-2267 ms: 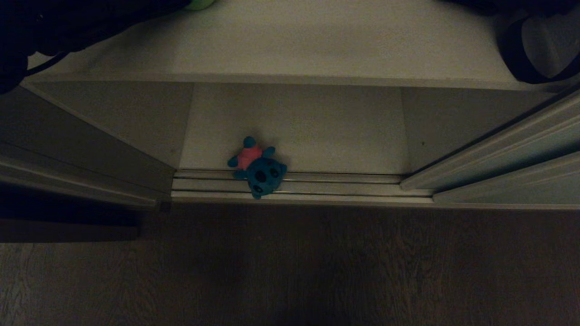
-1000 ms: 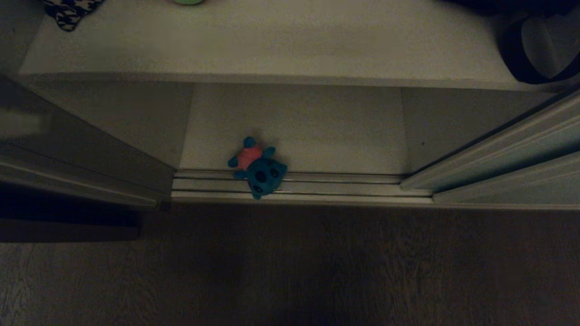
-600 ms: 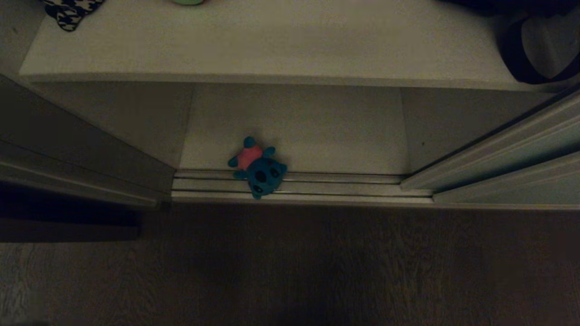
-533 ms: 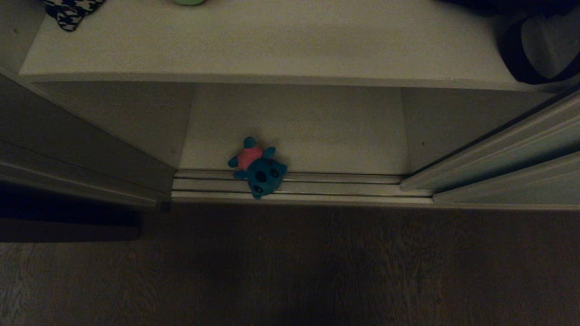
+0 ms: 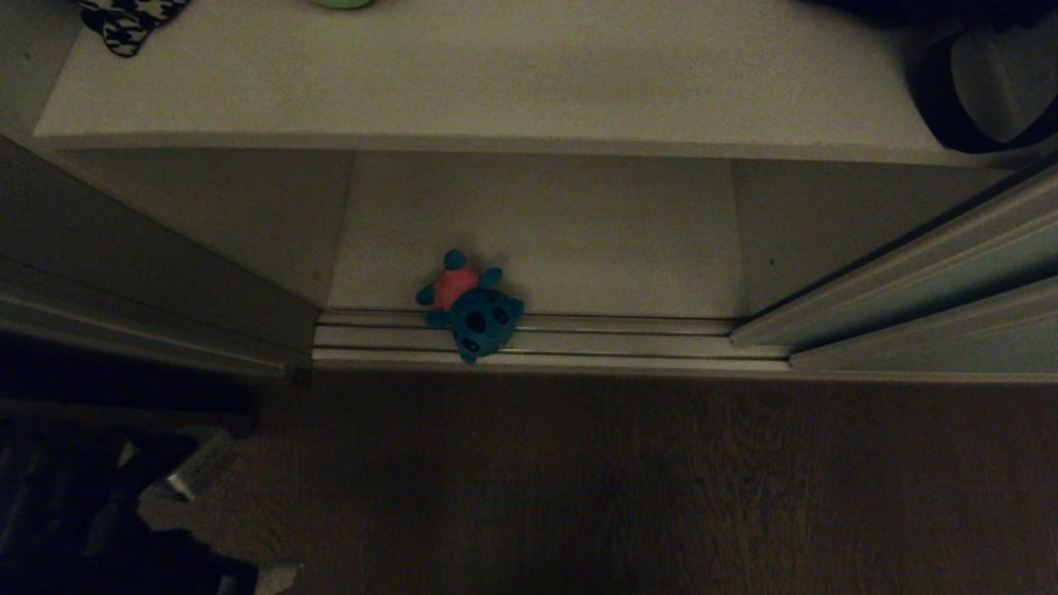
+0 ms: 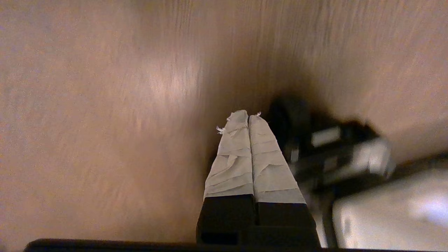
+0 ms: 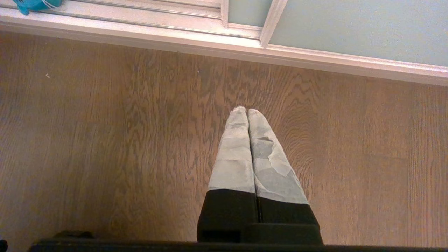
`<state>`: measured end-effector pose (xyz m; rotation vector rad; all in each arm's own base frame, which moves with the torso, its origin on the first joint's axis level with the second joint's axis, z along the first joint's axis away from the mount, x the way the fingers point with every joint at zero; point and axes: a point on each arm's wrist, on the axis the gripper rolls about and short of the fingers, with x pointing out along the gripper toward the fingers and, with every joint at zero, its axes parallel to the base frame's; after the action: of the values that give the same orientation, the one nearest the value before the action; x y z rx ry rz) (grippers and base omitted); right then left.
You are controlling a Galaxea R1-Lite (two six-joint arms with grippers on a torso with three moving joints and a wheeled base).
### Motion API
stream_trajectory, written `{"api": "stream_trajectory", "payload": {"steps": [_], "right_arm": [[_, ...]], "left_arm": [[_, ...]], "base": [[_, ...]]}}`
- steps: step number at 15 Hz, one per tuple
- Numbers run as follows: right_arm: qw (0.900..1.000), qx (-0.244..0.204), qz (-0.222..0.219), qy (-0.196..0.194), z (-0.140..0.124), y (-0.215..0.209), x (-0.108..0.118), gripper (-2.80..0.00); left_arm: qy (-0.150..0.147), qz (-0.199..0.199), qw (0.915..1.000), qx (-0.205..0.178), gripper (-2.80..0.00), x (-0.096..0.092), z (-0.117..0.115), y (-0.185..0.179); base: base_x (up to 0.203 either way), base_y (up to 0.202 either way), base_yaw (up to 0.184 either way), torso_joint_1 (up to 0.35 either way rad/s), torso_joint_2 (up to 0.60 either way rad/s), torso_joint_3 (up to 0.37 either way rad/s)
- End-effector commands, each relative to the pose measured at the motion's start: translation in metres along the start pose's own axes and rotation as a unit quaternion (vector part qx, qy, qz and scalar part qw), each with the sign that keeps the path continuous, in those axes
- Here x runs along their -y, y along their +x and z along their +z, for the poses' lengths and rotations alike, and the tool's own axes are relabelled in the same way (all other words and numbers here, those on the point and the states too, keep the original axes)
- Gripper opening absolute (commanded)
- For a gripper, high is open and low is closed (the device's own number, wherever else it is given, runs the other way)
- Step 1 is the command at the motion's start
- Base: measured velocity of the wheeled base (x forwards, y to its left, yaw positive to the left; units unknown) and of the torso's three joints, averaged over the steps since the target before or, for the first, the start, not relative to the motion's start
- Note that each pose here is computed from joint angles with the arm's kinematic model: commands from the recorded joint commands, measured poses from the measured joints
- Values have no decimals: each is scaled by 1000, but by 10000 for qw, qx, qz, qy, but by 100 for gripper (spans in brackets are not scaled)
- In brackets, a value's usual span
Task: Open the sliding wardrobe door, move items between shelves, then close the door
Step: Place the blue doll on the higher shelf
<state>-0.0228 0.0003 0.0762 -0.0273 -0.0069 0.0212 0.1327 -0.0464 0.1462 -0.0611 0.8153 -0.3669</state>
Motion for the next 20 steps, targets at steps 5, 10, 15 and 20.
{"api": "stream_trajectory", "payload": {"steps": [5,10,15,20], "right_arm": [[10000,-2,4,-2,0,0,0,-280],[10000,5,7,-2,0,0,0,-280],[10000,3,8,-2,0,0,0,-280],[10000,4,2,-2,0,0,0,-280]], "left_arm": [[-264,-131,9993,223,-280,-2,80,112],[-780,-261,9949,577,-280,1,123,148],[-1179,-346,9903,644,0,4,147,178],[-1417,26,9873,724,0,4,160,199]], "base": [[0,0,0,0,0,0],[0,0,0,0,0,0],[0,0,0,0,0,0],[0,0,0,0,0,0]]}}
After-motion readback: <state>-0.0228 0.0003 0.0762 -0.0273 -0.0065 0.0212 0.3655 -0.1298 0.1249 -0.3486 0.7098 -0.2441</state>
